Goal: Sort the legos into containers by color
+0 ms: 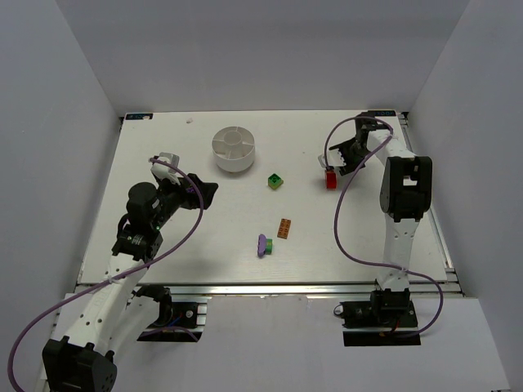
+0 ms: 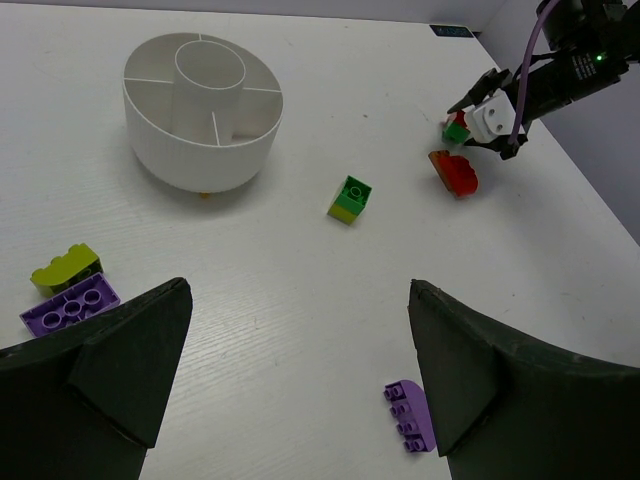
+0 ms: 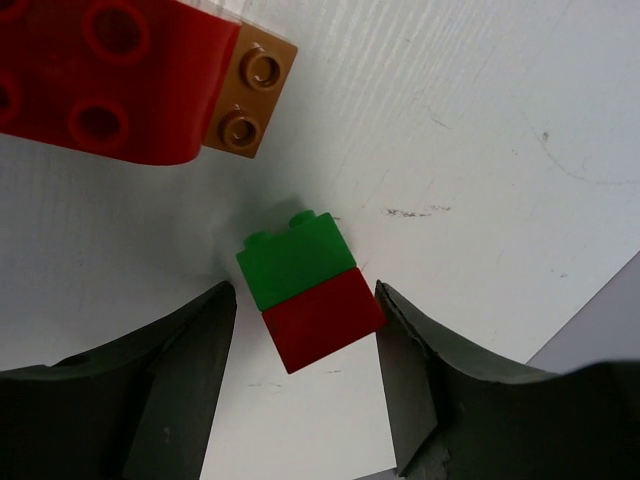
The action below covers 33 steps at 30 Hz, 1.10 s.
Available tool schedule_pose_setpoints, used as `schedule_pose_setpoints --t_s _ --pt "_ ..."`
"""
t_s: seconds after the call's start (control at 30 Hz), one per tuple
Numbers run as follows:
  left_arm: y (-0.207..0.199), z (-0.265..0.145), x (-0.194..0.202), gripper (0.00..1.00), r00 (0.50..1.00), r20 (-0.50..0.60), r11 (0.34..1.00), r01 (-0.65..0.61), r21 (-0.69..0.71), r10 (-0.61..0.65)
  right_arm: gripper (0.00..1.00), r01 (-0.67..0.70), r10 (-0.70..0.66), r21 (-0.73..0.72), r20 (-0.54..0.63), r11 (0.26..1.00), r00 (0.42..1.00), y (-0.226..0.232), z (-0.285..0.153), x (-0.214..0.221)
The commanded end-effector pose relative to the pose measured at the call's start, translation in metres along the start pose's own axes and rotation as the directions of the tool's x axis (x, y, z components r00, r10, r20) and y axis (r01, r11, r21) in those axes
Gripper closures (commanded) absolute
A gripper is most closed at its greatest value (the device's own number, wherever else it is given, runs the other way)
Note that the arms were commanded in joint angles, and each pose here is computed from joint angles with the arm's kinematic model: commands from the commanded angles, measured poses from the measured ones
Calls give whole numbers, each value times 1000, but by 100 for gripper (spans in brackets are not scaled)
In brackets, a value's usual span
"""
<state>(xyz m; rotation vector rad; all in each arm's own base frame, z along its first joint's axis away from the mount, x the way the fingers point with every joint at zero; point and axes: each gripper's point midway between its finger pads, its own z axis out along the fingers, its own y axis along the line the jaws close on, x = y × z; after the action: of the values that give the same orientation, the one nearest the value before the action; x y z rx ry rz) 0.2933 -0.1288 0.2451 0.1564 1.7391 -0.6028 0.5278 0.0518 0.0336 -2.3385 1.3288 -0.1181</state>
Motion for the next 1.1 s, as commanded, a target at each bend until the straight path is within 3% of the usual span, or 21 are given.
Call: schedule_pose_setpoints --t_s 0.0,0.43,0.83,1.07 --pt "-10 -4 -20 2 999 44 999 -14 31 13 38 74 -74 0 -4 997 997 -2 -21 -8" --pt "-11 -5 -21 2 999 50 999 -17 32 16 40 74 -75 -17 -67 997 995 10 -30 -4" --pt "-12 -6 -21 2 999 52 999 -17 39 15 63 34 -34 1 -93 999 995 9 -42 -3" --pt "-13 -6 -22 2 998 55 999 -17 39 14 75 -121 125 76 -64 990 990 -4 -41 -9"
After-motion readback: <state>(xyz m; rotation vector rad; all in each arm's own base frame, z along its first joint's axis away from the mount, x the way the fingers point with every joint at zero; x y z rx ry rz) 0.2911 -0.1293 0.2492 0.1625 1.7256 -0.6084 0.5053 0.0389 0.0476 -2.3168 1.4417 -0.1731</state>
